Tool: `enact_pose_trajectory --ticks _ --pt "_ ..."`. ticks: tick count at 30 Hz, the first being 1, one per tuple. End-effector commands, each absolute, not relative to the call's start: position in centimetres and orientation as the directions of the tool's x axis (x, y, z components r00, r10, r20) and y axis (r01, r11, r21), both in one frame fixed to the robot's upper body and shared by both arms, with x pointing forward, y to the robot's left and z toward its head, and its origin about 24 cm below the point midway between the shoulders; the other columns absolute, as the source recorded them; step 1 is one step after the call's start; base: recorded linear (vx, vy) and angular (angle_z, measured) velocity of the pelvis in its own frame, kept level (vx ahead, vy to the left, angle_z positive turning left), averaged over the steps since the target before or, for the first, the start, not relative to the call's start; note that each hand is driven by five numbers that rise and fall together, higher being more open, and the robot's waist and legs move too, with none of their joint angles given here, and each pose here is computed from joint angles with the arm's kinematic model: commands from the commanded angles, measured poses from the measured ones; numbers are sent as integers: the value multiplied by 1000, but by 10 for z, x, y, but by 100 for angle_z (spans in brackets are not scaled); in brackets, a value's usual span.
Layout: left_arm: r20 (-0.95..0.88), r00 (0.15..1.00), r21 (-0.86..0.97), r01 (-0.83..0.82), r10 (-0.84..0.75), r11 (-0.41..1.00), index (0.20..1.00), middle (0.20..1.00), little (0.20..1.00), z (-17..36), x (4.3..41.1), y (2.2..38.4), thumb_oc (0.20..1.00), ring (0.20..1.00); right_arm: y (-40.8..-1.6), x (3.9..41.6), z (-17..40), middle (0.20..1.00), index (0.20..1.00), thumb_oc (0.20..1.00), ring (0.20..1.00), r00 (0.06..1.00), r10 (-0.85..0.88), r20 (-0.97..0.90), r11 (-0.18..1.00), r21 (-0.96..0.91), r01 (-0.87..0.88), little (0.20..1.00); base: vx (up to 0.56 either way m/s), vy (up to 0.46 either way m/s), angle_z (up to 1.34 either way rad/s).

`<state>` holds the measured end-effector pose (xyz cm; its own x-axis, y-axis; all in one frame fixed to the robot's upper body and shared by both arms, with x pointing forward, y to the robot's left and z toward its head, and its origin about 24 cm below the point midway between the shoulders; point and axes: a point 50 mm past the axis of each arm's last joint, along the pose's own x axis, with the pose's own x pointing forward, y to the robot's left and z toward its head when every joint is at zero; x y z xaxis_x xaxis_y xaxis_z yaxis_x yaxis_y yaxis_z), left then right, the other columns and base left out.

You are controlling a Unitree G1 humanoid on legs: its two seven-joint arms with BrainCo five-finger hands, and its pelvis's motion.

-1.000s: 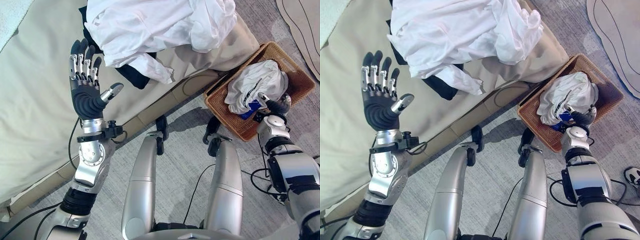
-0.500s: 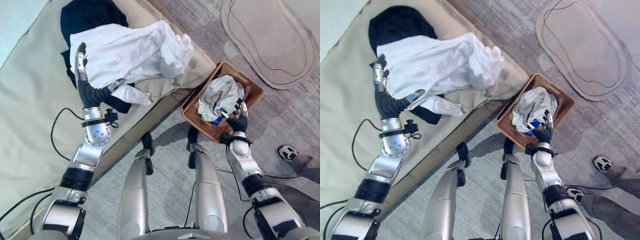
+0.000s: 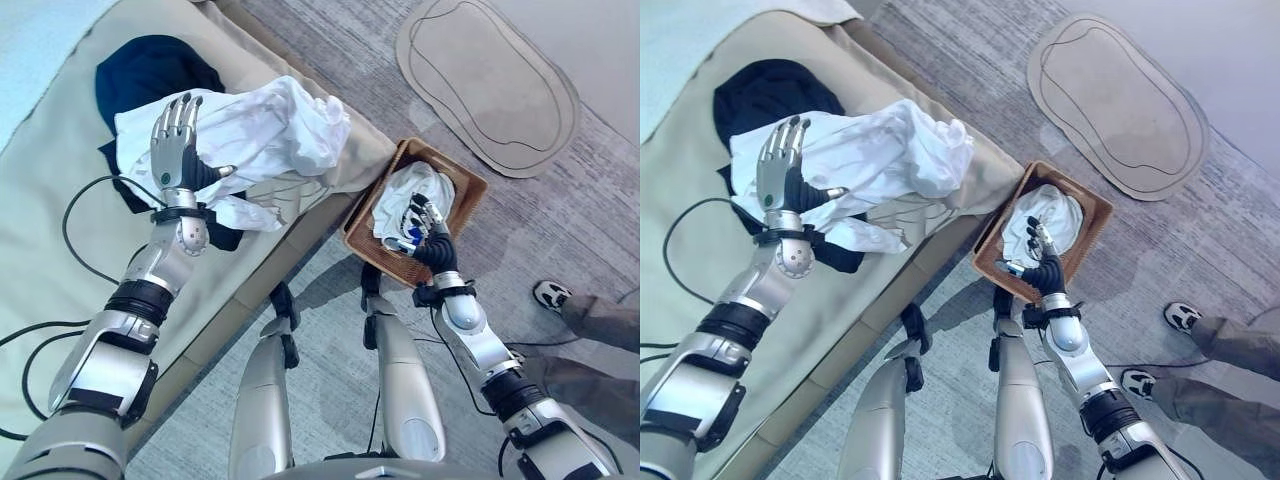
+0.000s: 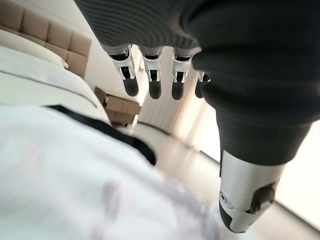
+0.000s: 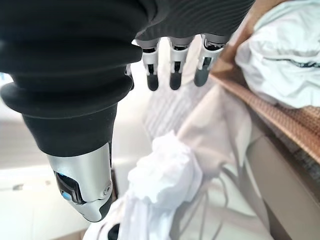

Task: Pick up clothes into the bucket

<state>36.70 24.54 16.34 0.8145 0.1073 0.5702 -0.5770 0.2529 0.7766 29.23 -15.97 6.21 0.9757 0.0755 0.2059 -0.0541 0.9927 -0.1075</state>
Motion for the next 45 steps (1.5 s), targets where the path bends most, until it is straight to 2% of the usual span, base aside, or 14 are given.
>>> enact_pose_trajectory --ticks 1,3,12,22,23,24,25,26,37,45 --pt "618 780 773 -626 102 99 1000 1000 1000 191 367 270 1000 1000 -162 279 78 1000 1000 1000 1000 942 116 315 991 -99 -89 1000 -29 8 -6" --pt "604 789 792 -610 113 27 1000 1000 1000 194 371 277 1000 1000 -167 273 80 1000 1000 1000 1000 938 116 326 991 -99 -88 1000 -28 7 -8" --pt "623 779 780 -612 71 -132 1000 1000 1000 218 376 283 1000 1000 -176 267 84 1000 1000 1000 1000 930 101 352 992 -108 -67 1000 4 3 -5" --pt "646 763 756 -634 23 -161 1000 1000 1000 239 383 272 1000 1000 -176 266 84 1000 1000 1000 1000 928 82 364 993 -110 -45 1000 -2 11 -1" --pt "647 762 754 -637 15 -162 959 959 959 240 384 270 959 959 -177 266 83 1000 1000 1000 1000 930 77 359 993 -111 -40 1000 0 0 0" --pt "646 763 754 -636 12 -162 689 689 689 240 384 269 689 689 -177 266 82 1000 1000 1000 1000 930 79 359 993 -112 -41 1000 0 0 0" --pt "646 763 754 -636 12 -162 564 564 564 240 384 269 564 564 -177 266 82 1000 1000 1000 1000 930 78 359 993 -112 -41 1000 0 0 0" --pt "642 767 757 -632 7 -165 200 200 200 241 384 269 200 200 -177 266 82 1000 1000 1000 1000 931 78 356 993 -113 -40 1000 0 0 0" --pt "621 783 769 -619 -45 -158 200 200 200 239 380 268 200 200 -179 264 75 1000 1000 1000 1000 941 73 331 994 -101 -41 1000 -1 8 -1" --pt "603 791 794 -608 -101 -23 200 200 200 211 374 247 200 200 -177 269 67 1000 1000 1000 1000 955 63 290 995 -96 -37 1000 0 0 0"
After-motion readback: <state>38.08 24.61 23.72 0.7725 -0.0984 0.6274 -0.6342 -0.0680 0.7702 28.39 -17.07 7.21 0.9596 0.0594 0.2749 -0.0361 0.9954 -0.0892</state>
